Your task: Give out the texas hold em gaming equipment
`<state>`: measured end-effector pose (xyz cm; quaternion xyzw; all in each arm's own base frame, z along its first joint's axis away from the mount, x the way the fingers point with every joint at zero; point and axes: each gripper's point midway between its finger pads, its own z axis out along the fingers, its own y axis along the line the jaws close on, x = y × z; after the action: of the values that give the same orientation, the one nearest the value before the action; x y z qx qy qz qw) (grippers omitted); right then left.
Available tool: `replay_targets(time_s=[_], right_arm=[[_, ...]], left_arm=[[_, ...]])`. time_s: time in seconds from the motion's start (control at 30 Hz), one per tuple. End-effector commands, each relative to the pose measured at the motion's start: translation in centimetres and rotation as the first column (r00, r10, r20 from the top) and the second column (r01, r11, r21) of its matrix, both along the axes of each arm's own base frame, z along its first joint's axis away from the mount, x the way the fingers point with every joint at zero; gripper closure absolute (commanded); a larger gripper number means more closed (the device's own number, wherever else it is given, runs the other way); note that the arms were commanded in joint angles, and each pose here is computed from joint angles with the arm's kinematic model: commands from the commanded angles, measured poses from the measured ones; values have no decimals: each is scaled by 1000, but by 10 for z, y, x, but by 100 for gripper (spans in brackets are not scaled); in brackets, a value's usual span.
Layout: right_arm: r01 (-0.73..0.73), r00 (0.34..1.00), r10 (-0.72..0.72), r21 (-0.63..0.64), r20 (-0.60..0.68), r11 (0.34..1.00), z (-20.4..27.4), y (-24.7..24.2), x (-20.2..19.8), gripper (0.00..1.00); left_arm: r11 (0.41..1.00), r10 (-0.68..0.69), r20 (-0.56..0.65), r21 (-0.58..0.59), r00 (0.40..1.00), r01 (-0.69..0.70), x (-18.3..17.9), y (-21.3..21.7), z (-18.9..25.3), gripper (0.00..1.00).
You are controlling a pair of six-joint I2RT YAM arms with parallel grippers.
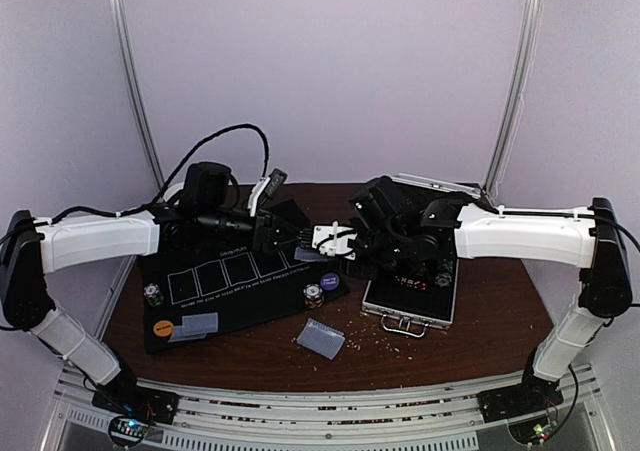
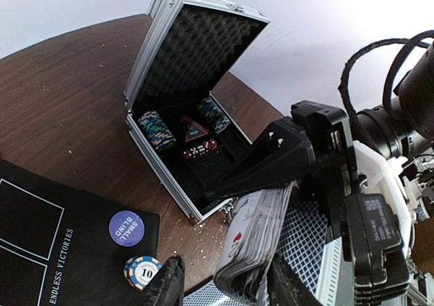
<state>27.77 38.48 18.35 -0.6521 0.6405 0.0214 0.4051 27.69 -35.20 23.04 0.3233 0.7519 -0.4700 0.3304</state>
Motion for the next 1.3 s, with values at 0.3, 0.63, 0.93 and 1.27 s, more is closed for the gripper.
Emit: replay_targets(time_s=[0.3, 0.63, 0.93, 1.27], right_arm=[[1, 1000, -2, 31, 24, 1000, 14, 6, 2, 58], [4, 1000, -5, 26, 31, 1000, 15, 6, 3, 58], [21, 999, -21, 11, 35, 1000, 12, 0, 6, 58], [48, 998, -49, 17, 25, 999, 9, -6, 14, 58]], left_arm=[[1000, 2, 75, 0, 997, -2, -7, 9, 24, 75], [993, -103, 46, -55, 994, 106, -24, 2, 29, 100], [998, -38, 88, -39, 995, 41, -19, 21, 45, 100], [994, 64, 153, 75, 986, -76, -4, 56, 55, 100]])
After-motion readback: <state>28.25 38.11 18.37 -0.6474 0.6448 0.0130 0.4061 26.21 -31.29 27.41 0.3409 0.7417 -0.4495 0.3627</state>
